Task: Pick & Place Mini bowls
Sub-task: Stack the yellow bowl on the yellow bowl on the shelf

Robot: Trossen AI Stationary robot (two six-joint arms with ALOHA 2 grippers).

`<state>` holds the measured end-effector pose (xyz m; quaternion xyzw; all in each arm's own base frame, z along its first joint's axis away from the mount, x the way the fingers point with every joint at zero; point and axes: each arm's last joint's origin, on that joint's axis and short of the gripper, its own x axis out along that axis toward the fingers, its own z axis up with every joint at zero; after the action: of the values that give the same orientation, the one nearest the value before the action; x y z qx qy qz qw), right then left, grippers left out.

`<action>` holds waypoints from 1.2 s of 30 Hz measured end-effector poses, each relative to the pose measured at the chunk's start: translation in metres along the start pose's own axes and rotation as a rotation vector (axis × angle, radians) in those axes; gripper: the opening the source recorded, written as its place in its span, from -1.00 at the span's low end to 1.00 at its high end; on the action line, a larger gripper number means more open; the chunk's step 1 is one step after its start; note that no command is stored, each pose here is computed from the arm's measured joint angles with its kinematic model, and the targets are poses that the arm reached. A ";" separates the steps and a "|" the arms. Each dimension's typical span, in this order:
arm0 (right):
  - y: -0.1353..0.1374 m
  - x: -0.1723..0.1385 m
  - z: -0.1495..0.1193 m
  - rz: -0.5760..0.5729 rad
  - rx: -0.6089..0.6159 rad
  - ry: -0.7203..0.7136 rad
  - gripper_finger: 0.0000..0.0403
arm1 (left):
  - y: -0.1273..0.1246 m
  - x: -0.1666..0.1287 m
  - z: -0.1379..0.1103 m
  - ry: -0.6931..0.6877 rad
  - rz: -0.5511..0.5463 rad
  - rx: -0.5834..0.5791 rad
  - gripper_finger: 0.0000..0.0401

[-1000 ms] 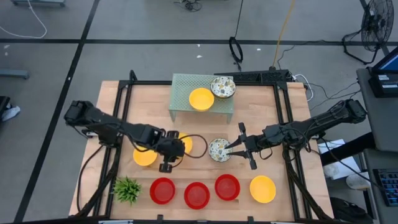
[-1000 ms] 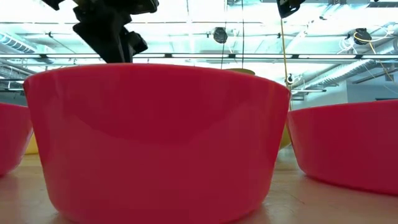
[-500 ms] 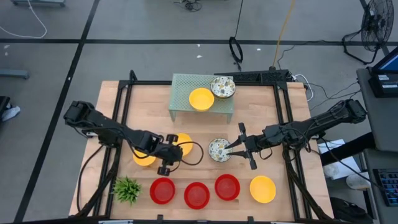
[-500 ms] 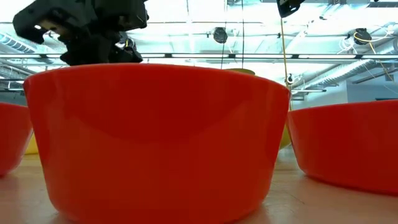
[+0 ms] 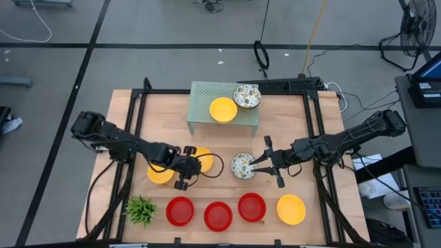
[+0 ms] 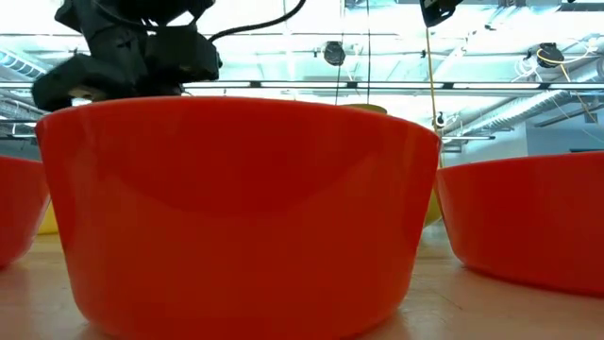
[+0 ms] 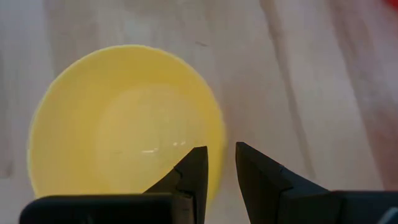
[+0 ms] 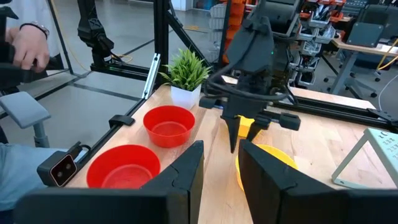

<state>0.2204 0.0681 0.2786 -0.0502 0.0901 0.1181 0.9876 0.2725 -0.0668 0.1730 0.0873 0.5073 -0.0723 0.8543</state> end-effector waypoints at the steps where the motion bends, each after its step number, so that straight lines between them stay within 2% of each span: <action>1: 0.000 0.000 0.000 0.000 0.000 0.000 -0.56 | 0.001 0.001 -0.001 0.000 0.005 -0.006 -0.56; 10: 0.000 0.000 0.000 0.000 0.000 0.002 -0.56 | 0.007 0.011 -0.009 -0.003 0.031 0.016 -0.56; 14: 0.000 0.000 -0.001 0.000 -0.001 0.008 -0.56 | 0.011 0.013 -0.008 -0.009 0.090 -0.023 -0.56; 17: 0.000 0.000 -0.001 0.001 -0.001 0.015 -0.56 | 0.012 0.013 -0.005 -0.035 0.091 -0.028 -0.57; 20: 0.000 0.000 -0.003 0.001 -0.001 0.016 -0.56 | 0.012 0.013 -0.005 -0.044 0.087 -0.024 -0.66; 25: 0.001 0.000 -0.011 0.001 -0.003 0.019 -0.56 | 0.012 0.013 -0.005 -0.044 0.087 -0.030 -0.95; 30: 0.001 0.000 -0.018 -0.003 0.002 -0.039 -0.56 | 0.012 0.012 -0.003 -0.061 0.087 -0.060 -0.96; 36: 0.001 0.000 -0.017 -0.006 0.005 -0.077 -0.56 | 0.012 0.009 0.007 -0.170 0.082 -0.084 -0.97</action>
<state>0.2174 0.0671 0.2622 -0.0432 0.0521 0.1169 0.9908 0.2857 -0.0566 0.1691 0.0655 0.4314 -0.0230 0.8995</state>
